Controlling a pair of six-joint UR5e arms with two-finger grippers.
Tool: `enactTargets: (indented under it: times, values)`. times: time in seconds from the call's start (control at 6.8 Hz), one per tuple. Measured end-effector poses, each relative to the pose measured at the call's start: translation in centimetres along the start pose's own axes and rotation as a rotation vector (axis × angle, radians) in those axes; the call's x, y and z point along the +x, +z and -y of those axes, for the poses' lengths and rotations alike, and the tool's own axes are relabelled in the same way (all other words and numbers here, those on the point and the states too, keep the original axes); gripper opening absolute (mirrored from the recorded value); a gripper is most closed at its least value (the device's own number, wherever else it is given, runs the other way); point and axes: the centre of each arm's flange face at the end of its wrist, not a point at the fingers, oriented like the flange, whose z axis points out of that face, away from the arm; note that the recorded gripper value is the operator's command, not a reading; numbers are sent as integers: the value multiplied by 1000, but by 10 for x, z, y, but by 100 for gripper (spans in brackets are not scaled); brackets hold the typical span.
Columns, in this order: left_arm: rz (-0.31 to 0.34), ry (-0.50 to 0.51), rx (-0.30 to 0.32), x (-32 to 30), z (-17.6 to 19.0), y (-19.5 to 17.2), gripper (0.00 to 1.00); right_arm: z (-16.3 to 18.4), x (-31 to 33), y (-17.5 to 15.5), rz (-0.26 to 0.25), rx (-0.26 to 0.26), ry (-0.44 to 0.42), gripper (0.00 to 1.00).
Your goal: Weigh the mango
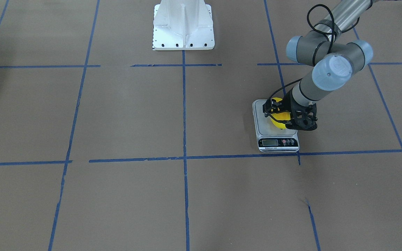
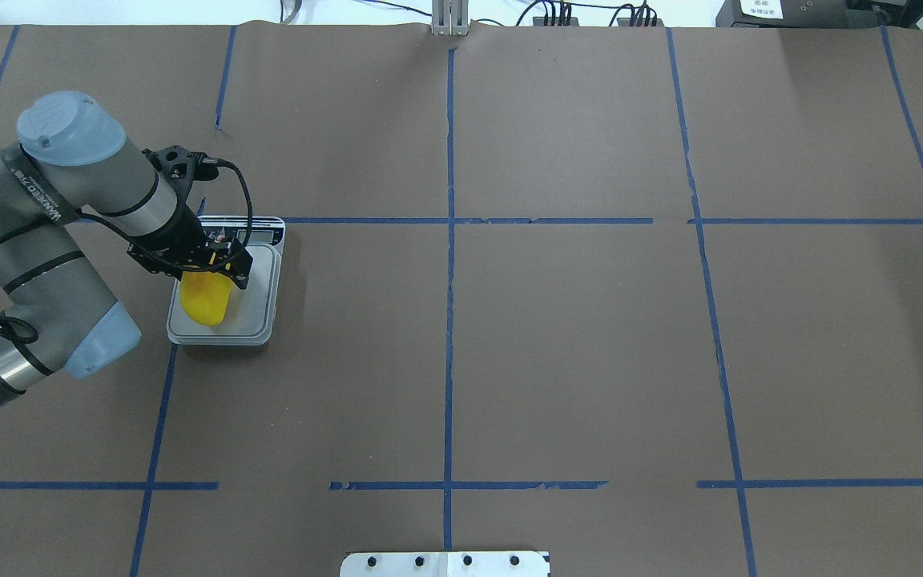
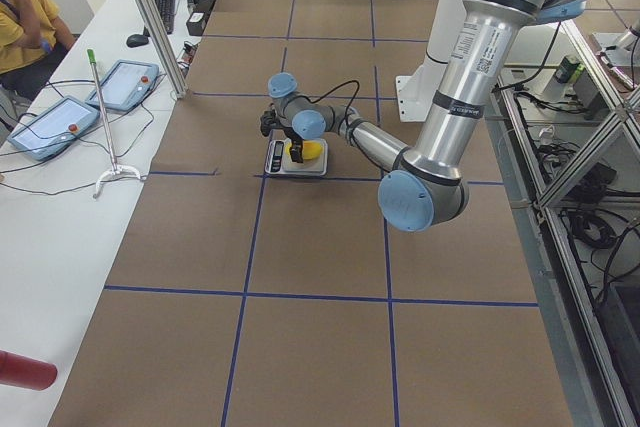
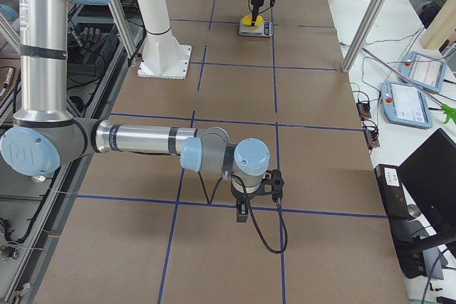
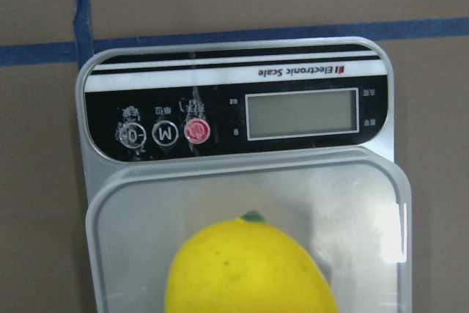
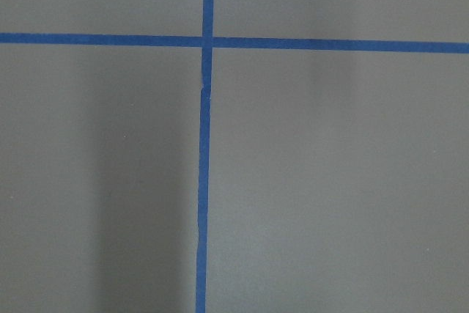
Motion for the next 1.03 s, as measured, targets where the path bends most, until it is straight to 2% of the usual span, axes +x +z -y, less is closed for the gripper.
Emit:
enactTargets:
  times: [0.29, 0.59, 0.88, 1.03]
  values:
    - [-4, -16, 56, -16, 4, -47, 100, 0, 0, 0, 0, 0, 0, 100]
    - [68, 8, 90, -83, -6, -113, 100, 0, 0, 0, 0, 0, 0, 100]
    - [162, 42, 135, -226, -28, -176, 100, 0, 0, 0, 0, 0, 0, 100]
    - [200, 79, 137, -298, -50, -196, 100, 0, 0, 0, 0, 0, 0, 100]
